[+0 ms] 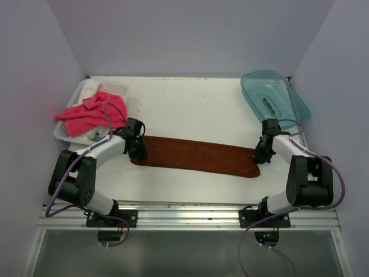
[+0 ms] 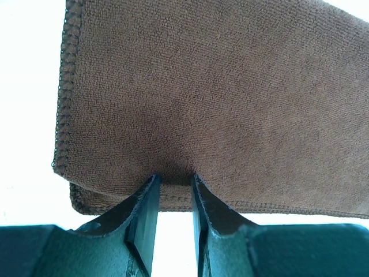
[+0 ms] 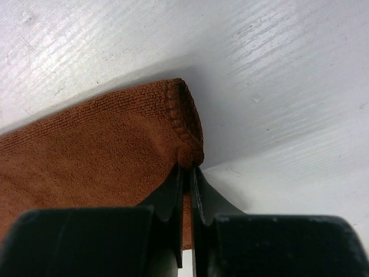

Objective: Roll the towels
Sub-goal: Fold the towel

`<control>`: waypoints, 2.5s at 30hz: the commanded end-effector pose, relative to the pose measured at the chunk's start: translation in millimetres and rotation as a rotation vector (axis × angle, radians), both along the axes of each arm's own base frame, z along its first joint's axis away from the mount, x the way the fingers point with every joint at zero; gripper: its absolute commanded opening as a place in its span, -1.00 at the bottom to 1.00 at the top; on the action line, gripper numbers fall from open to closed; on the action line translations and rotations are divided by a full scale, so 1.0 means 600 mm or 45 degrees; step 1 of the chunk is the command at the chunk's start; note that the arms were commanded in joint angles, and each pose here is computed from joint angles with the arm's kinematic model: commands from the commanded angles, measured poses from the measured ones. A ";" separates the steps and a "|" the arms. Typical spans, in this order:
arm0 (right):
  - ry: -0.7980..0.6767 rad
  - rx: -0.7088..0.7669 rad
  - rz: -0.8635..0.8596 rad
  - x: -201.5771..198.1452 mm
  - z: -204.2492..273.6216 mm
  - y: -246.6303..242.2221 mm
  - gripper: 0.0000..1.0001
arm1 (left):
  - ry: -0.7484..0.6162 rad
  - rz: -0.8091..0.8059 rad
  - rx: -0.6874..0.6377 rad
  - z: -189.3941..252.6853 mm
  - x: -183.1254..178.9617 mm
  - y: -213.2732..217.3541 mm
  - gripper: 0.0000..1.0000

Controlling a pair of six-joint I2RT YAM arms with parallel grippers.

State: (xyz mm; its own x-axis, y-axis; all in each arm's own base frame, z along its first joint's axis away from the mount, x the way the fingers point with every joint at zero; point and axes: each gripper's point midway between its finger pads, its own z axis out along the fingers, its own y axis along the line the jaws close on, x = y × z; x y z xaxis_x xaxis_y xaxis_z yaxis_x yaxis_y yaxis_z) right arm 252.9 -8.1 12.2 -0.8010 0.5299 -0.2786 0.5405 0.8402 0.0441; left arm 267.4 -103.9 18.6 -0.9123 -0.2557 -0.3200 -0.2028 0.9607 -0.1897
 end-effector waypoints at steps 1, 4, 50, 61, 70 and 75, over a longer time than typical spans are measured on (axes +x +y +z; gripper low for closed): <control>0.032 -0.040 -0.025 -0.016 -0.021 -0.013 -0.99 | -0.040 -0.006 0.002 0.003 0.010 0.005 -0.36; 0.001 -0.070 -0.046 -0.018 -0.004 -0.020 -1.00 | -0.040 -0.004 0.001 0.001 0.011 0.004 -0.37; -0.652 -0.132 0.611 0.085 0.392 0.291 -1.00 | -0.074 -0.186 -0.205 0.047 0.018 -0.120 -0.42; -0.557 -0.071 0.895 0.088 0.330 0.469 -1.00 | 0.016 -0.217 -0.189 -0.002 0.003 -0.119 -0.44; -0.488 -0.015 0.962 0.087 0.277 0.545 -1.00 | 0.021 -0.234 -0.204 -0.003 0.006 -0.125 -0.45; -0.454 -0.001 0.994 0.078 0.253 0.571 -1.00 | 0.034 -0.240 -0.219 -0.009 0.002 -0.128 -0.46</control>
